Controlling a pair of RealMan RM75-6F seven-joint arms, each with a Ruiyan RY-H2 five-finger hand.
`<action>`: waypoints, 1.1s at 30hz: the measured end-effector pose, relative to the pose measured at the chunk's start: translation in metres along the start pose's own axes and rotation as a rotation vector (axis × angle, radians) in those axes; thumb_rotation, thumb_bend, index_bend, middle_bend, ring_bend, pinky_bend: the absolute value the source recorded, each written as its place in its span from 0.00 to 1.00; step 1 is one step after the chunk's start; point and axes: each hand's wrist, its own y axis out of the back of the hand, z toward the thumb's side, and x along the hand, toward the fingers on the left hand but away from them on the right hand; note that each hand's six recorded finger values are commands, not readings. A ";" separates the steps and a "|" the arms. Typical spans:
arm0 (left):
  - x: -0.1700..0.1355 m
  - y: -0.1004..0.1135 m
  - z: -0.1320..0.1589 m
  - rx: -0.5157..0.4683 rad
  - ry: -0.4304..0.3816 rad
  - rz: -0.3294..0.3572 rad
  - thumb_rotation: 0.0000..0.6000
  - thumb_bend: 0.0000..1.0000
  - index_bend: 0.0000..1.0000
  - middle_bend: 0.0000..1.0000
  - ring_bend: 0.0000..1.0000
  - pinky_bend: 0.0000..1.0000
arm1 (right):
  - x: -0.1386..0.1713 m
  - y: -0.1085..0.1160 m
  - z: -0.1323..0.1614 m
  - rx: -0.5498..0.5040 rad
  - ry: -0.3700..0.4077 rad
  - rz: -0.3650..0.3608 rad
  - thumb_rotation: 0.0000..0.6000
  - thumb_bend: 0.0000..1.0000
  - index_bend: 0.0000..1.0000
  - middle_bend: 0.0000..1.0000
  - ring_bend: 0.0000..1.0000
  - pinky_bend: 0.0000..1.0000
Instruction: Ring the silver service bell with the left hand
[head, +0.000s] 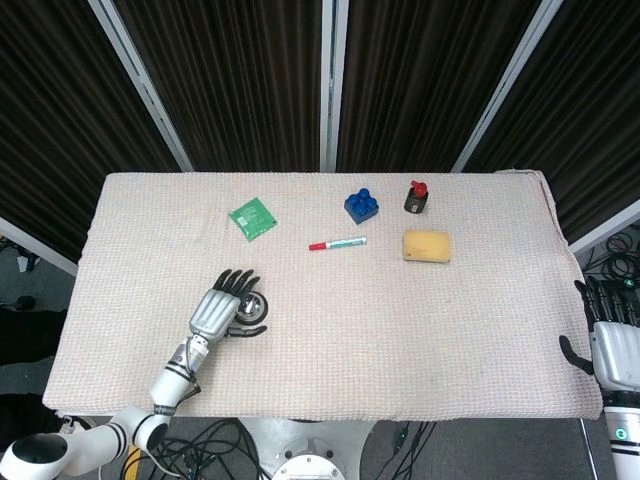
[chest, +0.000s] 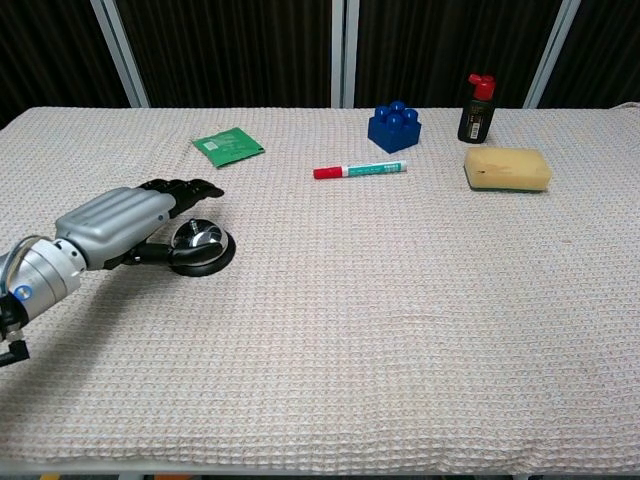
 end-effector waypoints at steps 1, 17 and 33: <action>0.000 0.001 0.002 -0.001 -0.006 0.002 0.00 0.00 0.00 0.00 0.00 0.00 | 0.000 0.000 0.000 0.000 0.000 0.001 1.00 0.24 0.00 0.00 0.00 0.00; -0.001 -0.008 0.007 0.005 -0.017 -0.021 0.00 0.00 0.00 0.00 0.00 0.00 | -0.001 -0.001 -0.002 -0.004 -0.003 0.003 1.00 0.24 0.00 0.00 0.00 0.00; -0.003 -0.008 0.007 0.001 -0.016 -0.029 0.00 0.00 0.00 0.00 0.00 0.00 | -0.001 -0.001 0.000 0.000 0.000 0.003 1.00 0.24 0.00 0.00 0.00 0.00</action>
